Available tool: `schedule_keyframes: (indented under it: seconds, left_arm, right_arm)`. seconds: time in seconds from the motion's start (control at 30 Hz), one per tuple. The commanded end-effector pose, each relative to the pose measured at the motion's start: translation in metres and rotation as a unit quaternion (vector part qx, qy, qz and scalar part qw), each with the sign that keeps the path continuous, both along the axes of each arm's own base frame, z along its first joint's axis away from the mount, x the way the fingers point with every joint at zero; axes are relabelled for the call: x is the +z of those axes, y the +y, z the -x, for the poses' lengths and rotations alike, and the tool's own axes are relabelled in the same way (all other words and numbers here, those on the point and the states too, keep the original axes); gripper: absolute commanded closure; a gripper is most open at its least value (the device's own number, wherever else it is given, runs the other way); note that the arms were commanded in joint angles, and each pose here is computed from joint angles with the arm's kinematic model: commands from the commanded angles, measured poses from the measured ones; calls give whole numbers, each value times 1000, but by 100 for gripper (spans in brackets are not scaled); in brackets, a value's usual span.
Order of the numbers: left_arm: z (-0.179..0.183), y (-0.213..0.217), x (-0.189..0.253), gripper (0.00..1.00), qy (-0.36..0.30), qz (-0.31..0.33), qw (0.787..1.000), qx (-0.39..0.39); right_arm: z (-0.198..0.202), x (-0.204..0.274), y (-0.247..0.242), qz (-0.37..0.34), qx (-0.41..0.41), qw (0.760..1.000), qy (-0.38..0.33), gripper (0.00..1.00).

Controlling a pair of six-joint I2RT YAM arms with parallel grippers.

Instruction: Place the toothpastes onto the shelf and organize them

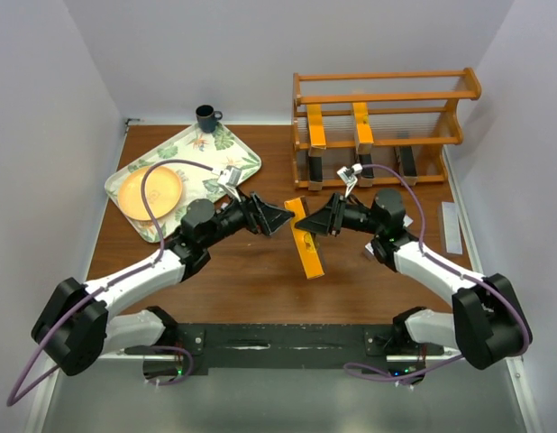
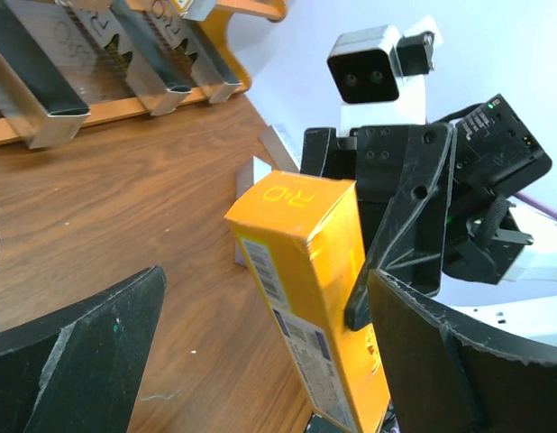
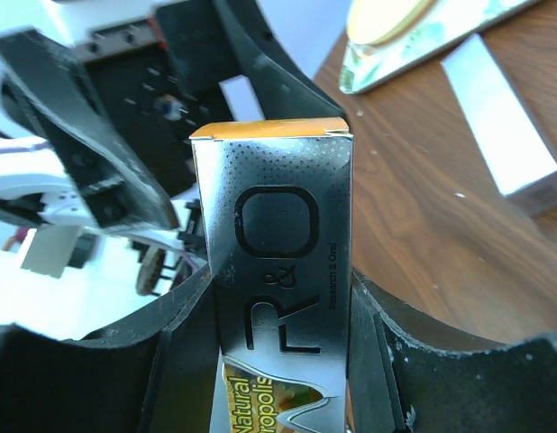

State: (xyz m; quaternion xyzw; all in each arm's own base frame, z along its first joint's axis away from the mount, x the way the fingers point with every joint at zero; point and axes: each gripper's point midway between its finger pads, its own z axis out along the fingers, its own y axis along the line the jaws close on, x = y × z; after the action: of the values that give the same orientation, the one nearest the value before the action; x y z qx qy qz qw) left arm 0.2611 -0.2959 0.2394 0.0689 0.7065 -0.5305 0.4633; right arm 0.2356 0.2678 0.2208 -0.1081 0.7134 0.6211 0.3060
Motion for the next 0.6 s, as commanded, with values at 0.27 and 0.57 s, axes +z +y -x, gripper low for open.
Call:
schedule_keyframes:
  seconds: [0.27, 0.57]
  left_arm:
    - [11, -7, 50, 0, -62, 139, 988, -28]
    - [19, -28, 52, 10, -29, 181, 980, -76]
  right_arm:
    - [10, 50, 13, -93, 52, 994, -36, 74]
    - [9, 54, 17, -117, 61, 991, -30, 74]
